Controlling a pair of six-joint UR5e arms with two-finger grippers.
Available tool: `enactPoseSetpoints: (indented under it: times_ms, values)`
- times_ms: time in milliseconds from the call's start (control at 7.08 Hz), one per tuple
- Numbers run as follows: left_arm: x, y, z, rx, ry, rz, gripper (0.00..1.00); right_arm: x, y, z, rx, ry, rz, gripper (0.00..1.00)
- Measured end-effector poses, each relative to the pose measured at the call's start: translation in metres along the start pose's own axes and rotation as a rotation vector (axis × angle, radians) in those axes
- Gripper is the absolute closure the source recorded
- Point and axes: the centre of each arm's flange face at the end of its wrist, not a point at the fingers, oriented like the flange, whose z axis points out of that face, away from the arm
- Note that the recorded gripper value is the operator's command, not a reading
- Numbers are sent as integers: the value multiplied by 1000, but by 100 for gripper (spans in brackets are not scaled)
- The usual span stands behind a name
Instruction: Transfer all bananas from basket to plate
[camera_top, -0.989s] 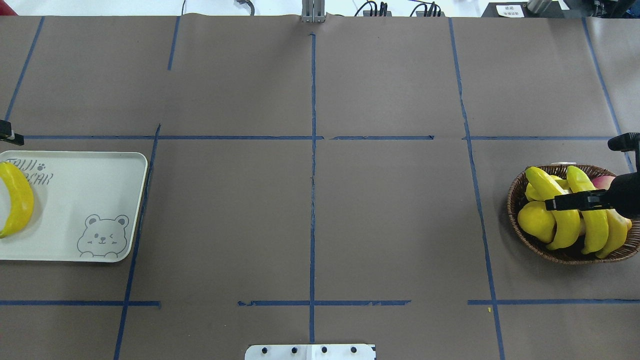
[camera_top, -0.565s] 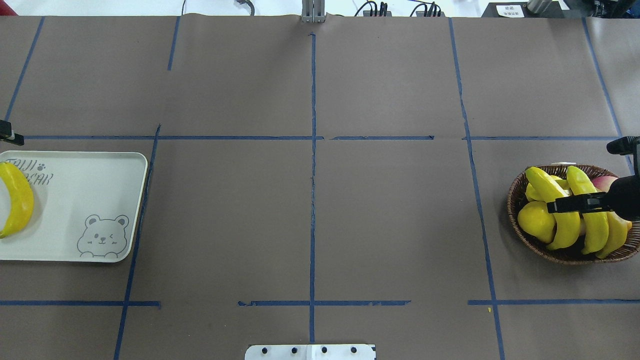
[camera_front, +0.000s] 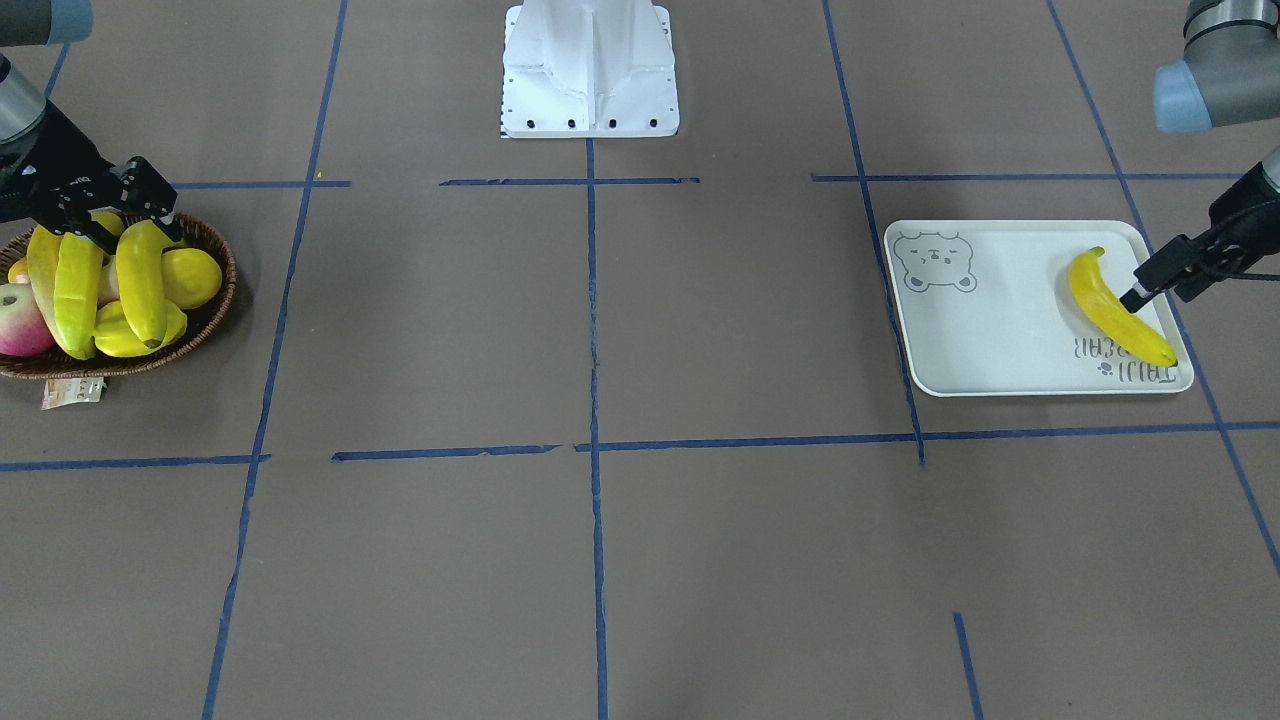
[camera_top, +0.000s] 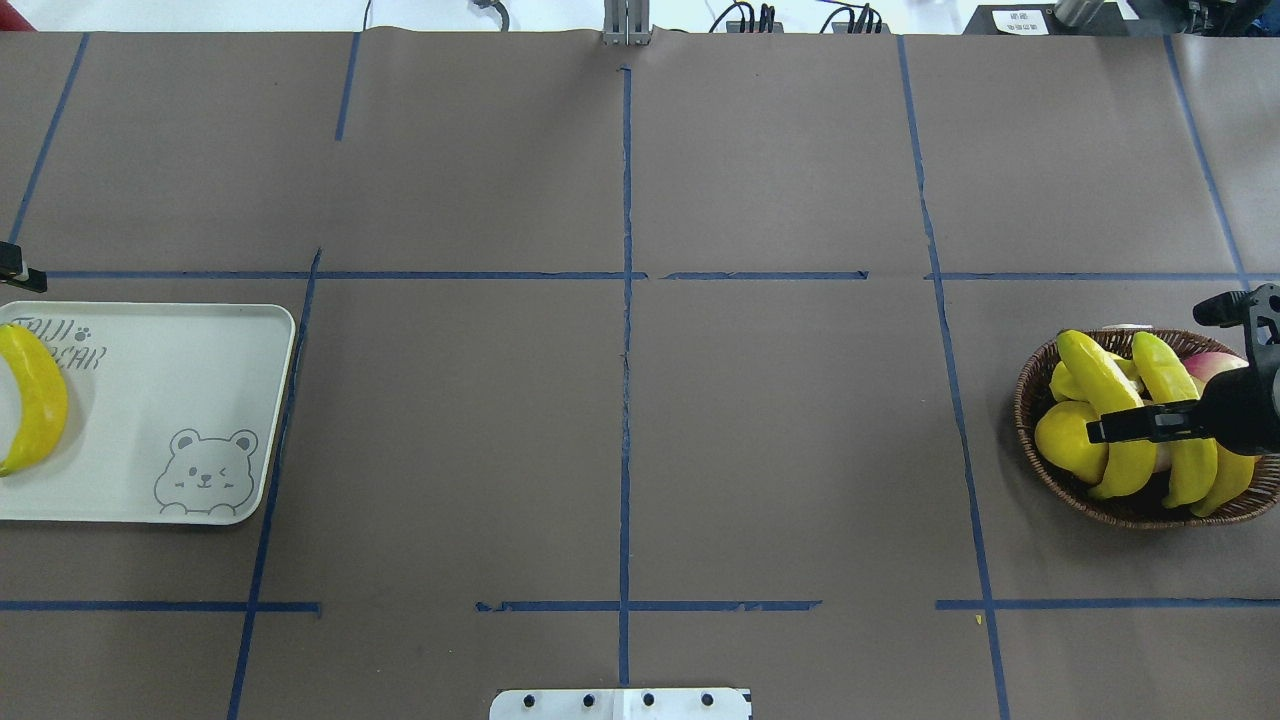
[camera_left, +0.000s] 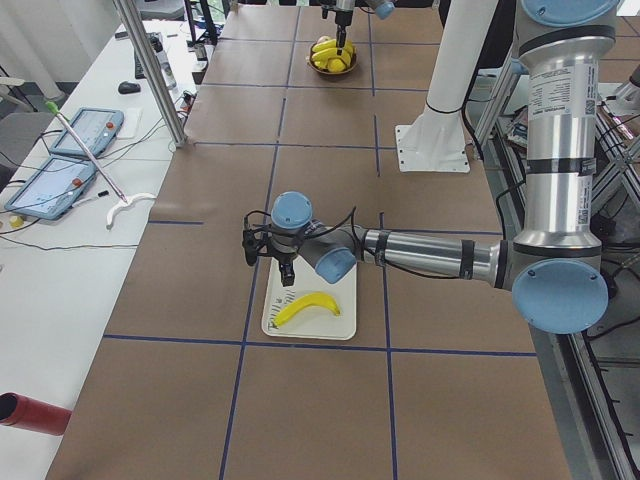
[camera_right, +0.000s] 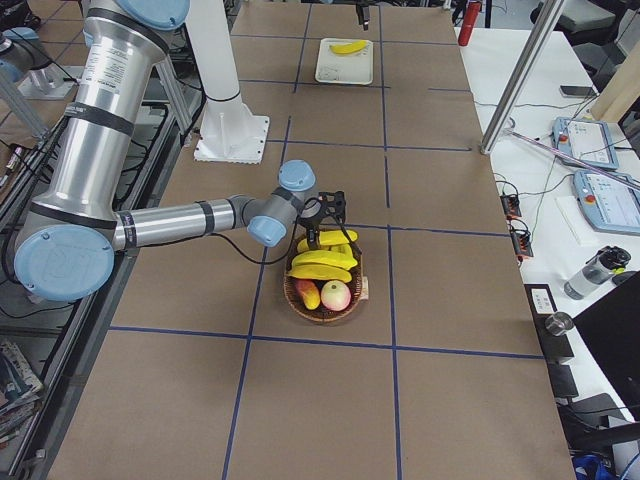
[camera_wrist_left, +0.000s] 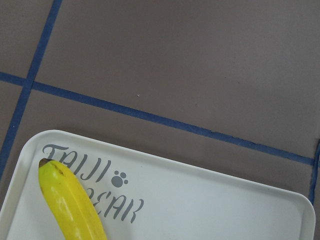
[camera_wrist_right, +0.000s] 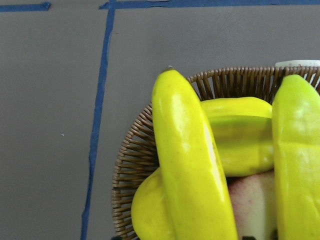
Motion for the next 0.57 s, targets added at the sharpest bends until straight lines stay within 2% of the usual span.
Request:
enactPoseSetpoints:
  times_ms: [283, 424, 565]
  values:
    - [0, 0, 0, 0, 0, -1, 0, 3, 1, 3, -6, 5, 2, 17]
    - [0, 0, 0, 0, 0, -1, 1, 4, 2, 4, -9, 8, 2, 20]
    - [0, 0, 0, 0, 0, -1, 1, 5, 3, 4, -11, 9, 2, 36]
